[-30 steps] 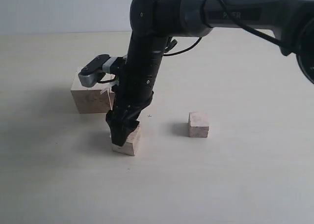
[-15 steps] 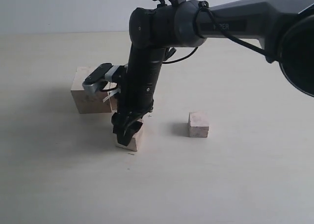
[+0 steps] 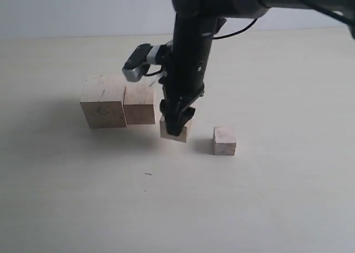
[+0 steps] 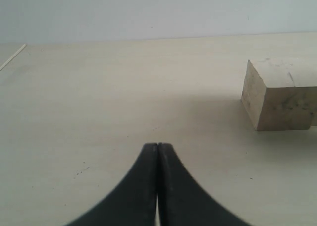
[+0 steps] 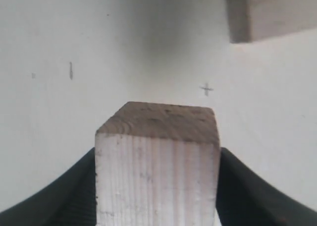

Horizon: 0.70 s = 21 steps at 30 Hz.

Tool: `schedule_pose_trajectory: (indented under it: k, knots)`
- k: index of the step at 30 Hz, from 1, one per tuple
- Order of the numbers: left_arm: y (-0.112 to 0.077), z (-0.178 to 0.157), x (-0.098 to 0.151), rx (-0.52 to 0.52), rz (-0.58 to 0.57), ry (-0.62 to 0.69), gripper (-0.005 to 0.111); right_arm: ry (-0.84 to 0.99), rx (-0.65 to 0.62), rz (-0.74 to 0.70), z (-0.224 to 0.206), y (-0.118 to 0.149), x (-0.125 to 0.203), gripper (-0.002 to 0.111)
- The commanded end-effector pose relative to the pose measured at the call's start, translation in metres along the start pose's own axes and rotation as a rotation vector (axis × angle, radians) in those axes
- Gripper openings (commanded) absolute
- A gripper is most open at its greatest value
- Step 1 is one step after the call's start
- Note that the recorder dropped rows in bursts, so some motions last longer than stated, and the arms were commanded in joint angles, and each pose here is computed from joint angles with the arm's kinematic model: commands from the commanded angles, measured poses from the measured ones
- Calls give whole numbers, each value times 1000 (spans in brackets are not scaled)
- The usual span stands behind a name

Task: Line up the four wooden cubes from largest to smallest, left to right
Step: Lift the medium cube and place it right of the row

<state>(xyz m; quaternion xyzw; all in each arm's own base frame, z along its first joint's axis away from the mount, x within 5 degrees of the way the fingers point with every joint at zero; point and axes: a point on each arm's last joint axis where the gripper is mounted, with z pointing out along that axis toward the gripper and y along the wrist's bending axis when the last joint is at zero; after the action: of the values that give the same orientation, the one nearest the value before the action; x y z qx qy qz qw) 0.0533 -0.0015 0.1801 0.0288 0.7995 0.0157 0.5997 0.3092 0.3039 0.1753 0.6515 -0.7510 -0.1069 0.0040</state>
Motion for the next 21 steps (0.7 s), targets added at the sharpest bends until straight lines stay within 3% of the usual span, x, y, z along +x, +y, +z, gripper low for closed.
schedule_pose_trajectory:
  k: [1,4,7,10,14,18,21]
  knots:
    - [0,0,-1,2,3,-15,0,-96,-39,75,-17,-34,29,0]
    - [0,0,-1,2,3,-15,0,-137,-35,75,-23,-54,48,0]
    - [0,0,-1,2,3,-15,0,-168,29,-53,-13,-63,44,0]
    - [0,0,-1,2,3,-15,0,-150,-1,-49,-3,-68,42,0]
    - [0,0,-1,2,3,-15,0,-166,-33,-25,1,-81,30,0]
    - [0,0,-1,2,3,-15,0,-227,45,-34,-16,-95,13,0]
    - [0,0,-1,2,3,-15,0,-184,104,-139,-19,-94,5,0]
